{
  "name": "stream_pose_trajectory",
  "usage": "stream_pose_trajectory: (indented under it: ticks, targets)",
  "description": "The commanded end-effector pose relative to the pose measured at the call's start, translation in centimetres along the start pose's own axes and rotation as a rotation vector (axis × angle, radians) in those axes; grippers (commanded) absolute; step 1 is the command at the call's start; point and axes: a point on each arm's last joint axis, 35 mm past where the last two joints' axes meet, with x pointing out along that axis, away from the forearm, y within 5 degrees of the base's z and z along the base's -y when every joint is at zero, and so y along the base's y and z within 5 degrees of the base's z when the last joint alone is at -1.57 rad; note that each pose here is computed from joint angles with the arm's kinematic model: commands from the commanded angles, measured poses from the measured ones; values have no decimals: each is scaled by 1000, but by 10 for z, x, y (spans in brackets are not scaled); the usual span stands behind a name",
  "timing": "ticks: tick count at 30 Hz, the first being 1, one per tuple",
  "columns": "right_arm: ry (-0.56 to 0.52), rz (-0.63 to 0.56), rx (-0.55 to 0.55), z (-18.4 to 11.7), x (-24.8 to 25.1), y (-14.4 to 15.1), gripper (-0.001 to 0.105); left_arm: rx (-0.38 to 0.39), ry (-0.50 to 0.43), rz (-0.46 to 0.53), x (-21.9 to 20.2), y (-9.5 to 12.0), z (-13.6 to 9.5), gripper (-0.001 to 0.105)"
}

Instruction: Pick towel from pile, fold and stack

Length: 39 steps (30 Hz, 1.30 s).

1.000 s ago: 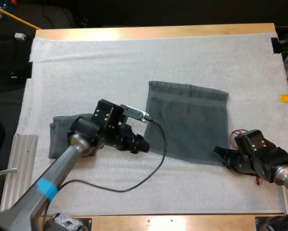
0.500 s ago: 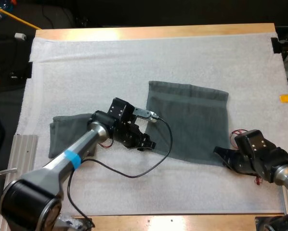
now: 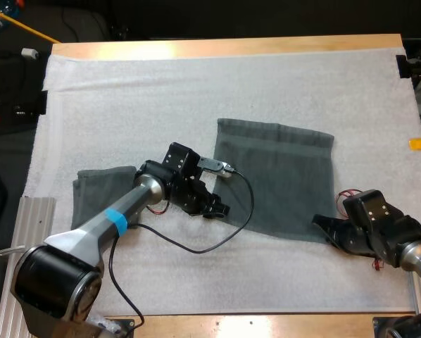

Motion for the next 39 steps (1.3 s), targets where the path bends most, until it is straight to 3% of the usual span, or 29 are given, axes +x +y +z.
stream_pose_trajectory:
  ticks: [1,7,12,17,24,31,39]
  targets:
    - [7,-6,-10,-2,-1,0,0,-25,41,28,10,7,-5,46]
    - [-4,1,-11,0,-1,0,0,-30,62,11,10,5,-7,41]
    - [-5,1,-11,0,-1,0,0,-39,83,17,10,6,-9,18]
    - [-5,1,-11,0,-1,0,0,-46,100,21,10,6,-11,1]
    - [7,24,-21,0,-1,1,0,6,100,16,-1,-5,-16,0]
    - [10,106,-82,0,-21,7,0,114,50,0,-54,-27,-31,0]
    - [-24,233,-204,-25,-74,24,0,284,188,24,-79,-64,-76,0]
